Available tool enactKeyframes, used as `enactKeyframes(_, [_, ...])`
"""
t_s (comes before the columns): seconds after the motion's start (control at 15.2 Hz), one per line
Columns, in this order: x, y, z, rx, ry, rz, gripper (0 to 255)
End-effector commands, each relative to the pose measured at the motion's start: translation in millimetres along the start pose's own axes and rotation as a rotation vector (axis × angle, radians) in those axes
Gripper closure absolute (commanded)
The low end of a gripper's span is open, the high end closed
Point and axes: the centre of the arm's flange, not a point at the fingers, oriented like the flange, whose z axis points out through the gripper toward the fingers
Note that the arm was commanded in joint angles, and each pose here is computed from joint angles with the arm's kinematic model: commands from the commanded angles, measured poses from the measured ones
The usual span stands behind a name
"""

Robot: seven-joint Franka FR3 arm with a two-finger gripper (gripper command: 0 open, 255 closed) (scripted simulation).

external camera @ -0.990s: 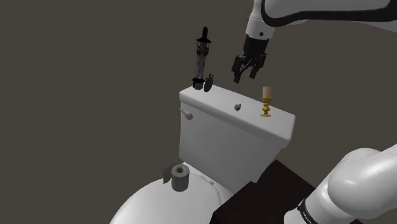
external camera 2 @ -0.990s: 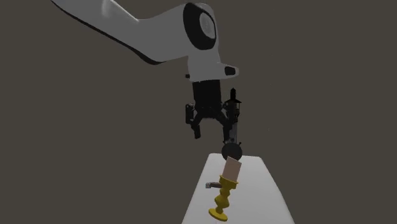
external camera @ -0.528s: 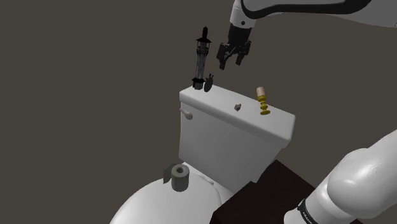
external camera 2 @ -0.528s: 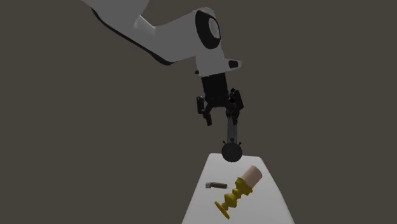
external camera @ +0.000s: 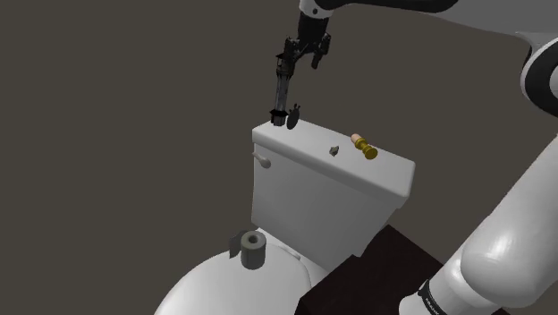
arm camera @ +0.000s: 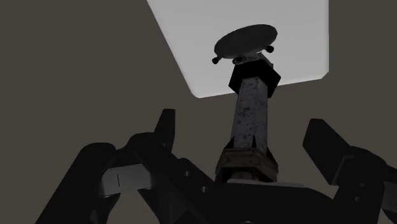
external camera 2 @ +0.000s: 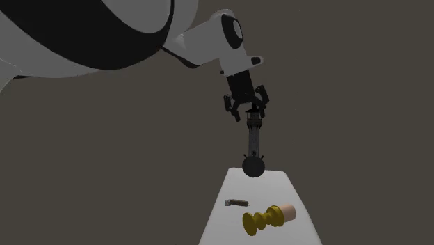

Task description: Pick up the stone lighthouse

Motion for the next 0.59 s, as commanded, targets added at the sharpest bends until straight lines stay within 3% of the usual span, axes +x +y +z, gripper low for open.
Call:
enactKeyframes(0.0, [23.4, -2.1, -8.6, -0.016, 0.029, 0.002, 0])
enactKeyframes(0.26, [61.0, -9.9, -22.3, -0.043, 0.078, 0.004, 0])
enactKeyframes(0.53, [55.3, -13.9, -2.4, -0.043, 0.078, 0.004, 0])
